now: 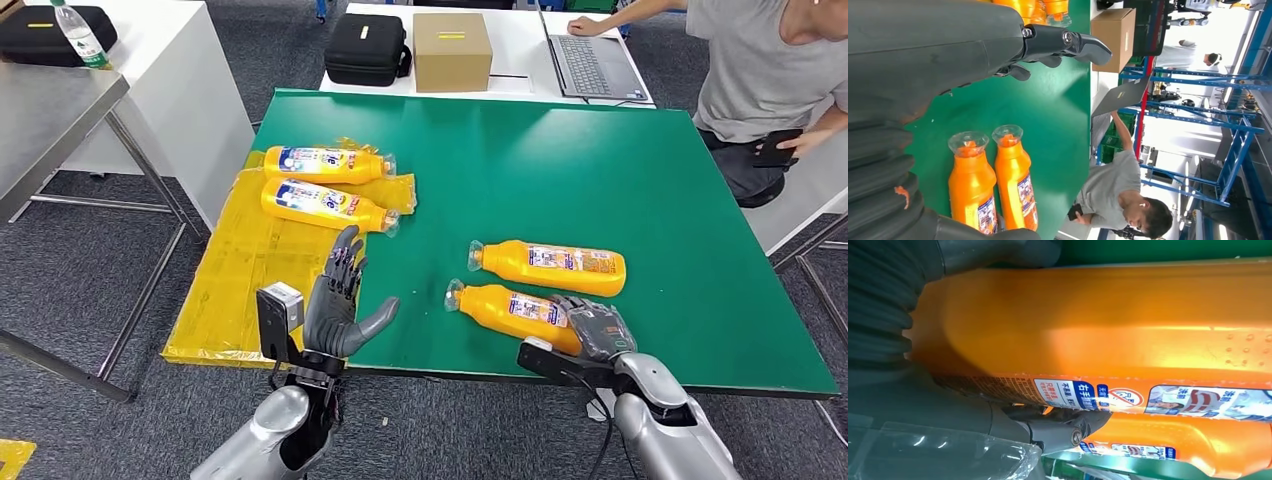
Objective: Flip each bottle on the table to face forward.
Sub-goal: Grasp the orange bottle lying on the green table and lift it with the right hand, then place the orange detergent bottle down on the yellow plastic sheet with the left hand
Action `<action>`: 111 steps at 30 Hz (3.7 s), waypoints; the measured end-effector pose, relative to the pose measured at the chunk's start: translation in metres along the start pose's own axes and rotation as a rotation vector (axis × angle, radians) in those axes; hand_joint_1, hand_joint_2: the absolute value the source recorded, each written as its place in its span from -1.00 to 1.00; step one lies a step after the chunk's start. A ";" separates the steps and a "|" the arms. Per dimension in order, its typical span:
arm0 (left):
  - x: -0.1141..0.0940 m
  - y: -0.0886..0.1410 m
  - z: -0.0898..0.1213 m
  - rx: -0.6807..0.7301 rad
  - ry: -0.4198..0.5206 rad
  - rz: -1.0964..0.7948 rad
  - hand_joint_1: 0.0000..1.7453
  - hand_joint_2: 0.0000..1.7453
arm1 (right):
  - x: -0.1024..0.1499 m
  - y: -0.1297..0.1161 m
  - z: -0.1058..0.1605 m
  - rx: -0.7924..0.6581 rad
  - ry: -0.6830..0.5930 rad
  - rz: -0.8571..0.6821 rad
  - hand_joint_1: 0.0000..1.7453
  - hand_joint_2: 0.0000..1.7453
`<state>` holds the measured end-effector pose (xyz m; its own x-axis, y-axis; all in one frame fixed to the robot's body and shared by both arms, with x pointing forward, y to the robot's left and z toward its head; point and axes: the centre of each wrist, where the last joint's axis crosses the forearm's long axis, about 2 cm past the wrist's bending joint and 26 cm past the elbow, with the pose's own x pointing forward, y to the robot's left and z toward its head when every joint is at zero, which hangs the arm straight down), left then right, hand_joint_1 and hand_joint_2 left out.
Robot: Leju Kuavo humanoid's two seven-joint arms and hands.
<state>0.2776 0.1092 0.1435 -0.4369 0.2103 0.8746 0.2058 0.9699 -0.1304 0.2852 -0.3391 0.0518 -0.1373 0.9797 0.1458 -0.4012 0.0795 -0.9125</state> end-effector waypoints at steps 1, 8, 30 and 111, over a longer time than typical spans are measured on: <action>0.000 0.000 0.000 0.000 0.001 0.000 -1.00 1.00 | -0.001 0.000 -0.001 0.004 0.002 0.000 1.00 1.00; 0.000 -0.002 -0.001 -0.004 0.004 0.006 -1.00 1.00 | -0.007 -0.005 -0.005 0.054 0.011 0.009 1.00 1.00; 0.001 0.001 0.000 0.053 -0.027 -0.051 -1.00 1.00 | 0.003 0.040 0.015 -0.358 -0.234 -0.856 1.00 1.00; 0.011 -0.057 -0.009 -0.229 0.212 0.202 -1.00 1.00 | 0.149 -0.035 -0.018 -1.055 -0.500 -0.521 1.00 1.00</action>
<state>0.2688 0.0556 0.1650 -0.1816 0.3410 0.9223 0.4705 0.8538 -0.2230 0.2950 -0.1928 0.0982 -0.5978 0.6319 0.4934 0.3688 0.7632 -0.5306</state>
